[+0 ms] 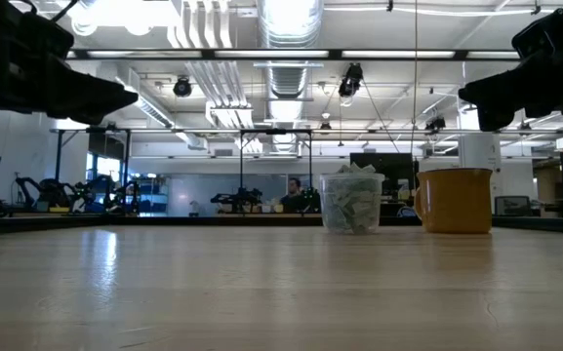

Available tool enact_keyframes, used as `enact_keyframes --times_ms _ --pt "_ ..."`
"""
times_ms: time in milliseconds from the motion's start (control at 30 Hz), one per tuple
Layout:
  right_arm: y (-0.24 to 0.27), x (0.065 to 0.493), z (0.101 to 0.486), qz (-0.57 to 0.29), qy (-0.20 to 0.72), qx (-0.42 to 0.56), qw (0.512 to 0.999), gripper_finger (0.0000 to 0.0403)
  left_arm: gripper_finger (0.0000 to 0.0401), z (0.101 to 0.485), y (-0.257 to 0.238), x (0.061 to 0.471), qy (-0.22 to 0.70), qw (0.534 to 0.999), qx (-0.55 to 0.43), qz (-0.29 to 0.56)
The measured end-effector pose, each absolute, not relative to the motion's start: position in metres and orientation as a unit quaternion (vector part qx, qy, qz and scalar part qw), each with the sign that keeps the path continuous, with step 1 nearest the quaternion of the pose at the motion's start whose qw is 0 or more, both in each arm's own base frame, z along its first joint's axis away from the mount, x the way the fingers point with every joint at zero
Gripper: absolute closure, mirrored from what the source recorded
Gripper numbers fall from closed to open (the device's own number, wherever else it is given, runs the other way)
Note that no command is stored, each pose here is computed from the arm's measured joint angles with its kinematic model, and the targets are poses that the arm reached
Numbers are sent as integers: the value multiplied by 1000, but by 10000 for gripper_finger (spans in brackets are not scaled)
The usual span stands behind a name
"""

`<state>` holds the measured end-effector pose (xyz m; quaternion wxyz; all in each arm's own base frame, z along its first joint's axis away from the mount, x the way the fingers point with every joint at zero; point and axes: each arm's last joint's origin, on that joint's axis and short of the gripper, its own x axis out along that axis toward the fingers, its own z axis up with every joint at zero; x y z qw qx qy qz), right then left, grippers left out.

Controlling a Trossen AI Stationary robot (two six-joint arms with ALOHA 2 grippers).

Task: Pick and place Stevia / Truvia into bins
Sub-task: Return to Home Position

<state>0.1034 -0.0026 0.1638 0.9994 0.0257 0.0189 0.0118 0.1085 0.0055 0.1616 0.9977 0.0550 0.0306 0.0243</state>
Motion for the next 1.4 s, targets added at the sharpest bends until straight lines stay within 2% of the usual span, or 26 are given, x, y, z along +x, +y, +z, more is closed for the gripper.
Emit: enact_keyframes --times_ms 1400 --pt "-3 103 164 12 18 26 999 346 230 155 6 112 65 996 54 22"
